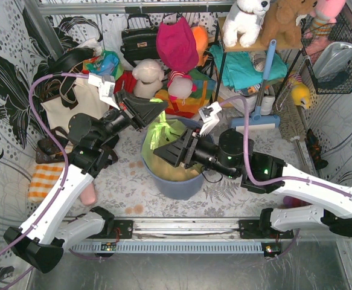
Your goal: Tie the trash bag
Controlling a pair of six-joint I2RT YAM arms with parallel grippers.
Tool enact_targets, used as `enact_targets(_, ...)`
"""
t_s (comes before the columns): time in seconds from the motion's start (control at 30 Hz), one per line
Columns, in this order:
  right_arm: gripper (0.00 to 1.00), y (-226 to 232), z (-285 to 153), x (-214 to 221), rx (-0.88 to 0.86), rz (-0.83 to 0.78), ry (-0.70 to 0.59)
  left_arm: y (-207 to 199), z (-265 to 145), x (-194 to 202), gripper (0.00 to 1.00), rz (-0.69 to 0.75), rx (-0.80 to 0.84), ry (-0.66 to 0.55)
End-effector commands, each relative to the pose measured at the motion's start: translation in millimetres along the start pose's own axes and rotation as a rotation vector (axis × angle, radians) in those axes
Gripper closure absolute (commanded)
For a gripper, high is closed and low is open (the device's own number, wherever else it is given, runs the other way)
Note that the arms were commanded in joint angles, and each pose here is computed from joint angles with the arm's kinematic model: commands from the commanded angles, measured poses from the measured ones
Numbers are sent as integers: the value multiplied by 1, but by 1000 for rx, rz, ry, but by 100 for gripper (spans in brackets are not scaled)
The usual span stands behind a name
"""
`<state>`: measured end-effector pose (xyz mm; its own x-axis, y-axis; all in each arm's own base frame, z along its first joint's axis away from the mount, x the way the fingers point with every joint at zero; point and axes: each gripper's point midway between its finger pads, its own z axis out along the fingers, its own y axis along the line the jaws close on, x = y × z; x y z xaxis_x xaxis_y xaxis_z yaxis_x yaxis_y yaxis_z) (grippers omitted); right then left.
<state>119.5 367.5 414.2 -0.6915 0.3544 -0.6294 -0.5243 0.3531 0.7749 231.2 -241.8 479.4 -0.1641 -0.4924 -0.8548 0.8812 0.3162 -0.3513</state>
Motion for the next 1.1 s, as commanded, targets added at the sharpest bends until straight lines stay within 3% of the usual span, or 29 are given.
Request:
enact_targets(0.0,53,4,9,-5,-14,55,-53,-14,1,-22,100,45,35,-55)
enact_targets(0.13,56,-3,14,-10,-3,88,-107,-16,1,-22,100,44,35,-50)
enact_targets(0.37,52,-7,25,-14,-10,123,-174,-16,1,-21,100,39,40,-50)
enact_targets(0.47,57,-5,31,-14,-24,140,-183,-16,1,-20,100,36,43,-49)
enact_targets(0.7,57,-15,37,-21,-1,175,-256,-19,-1,-22,100,34,47,-52)
enact_targets(0.9,72,-22,40,-25,19,170,-298,-19,-1,-20,100,27,50,-51)
enact_targets(1.07,91,-20,43,-24,13,164,-291,-18,-2,-18,100,25,49,-49)
